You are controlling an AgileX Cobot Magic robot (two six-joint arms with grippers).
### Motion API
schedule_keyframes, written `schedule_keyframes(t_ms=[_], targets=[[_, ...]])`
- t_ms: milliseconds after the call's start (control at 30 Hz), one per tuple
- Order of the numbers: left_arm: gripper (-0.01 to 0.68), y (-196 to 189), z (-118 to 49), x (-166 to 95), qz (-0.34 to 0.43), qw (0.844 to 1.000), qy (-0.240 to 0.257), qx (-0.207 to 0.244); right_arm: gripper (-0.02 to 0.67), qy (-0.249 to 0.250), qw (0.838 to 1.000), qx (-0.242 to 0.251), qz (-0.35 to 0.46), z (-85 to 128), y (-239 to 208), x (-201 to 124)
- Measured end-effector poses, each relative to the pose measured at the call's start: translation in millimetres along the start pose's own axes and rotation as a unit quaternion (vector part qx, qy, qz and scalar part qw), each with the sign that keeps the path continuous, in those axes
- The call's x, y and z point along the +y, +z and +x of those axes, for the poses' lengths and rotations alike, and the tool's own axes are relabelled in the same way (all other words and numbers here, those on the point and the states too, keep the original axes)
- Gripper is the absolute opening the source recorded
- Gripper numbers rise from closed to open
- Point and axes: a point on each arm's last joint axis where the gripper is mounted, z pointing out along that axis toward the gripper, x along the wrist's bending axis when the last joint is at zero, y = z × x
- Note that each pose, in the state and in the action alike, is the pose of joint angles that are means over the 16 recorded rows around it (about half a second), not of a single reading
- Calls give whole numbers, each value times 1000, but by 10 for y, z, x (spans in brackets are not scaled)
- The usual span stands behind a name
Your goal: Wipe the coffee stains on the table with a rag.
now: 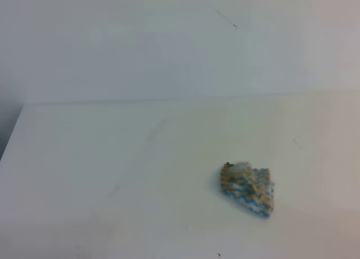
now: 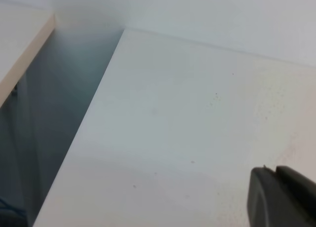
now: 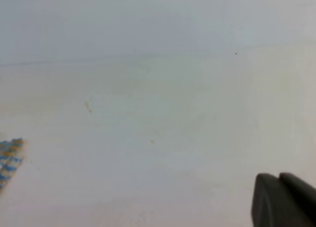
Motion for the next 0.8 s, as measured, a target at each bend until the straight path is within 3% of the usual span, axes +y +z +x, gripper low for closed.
schedule_keyframes(t_ms=[800], targets=[[1,3,4,-14,0,1000,0,0,-3,0,1000,0,0,0,0,0]])
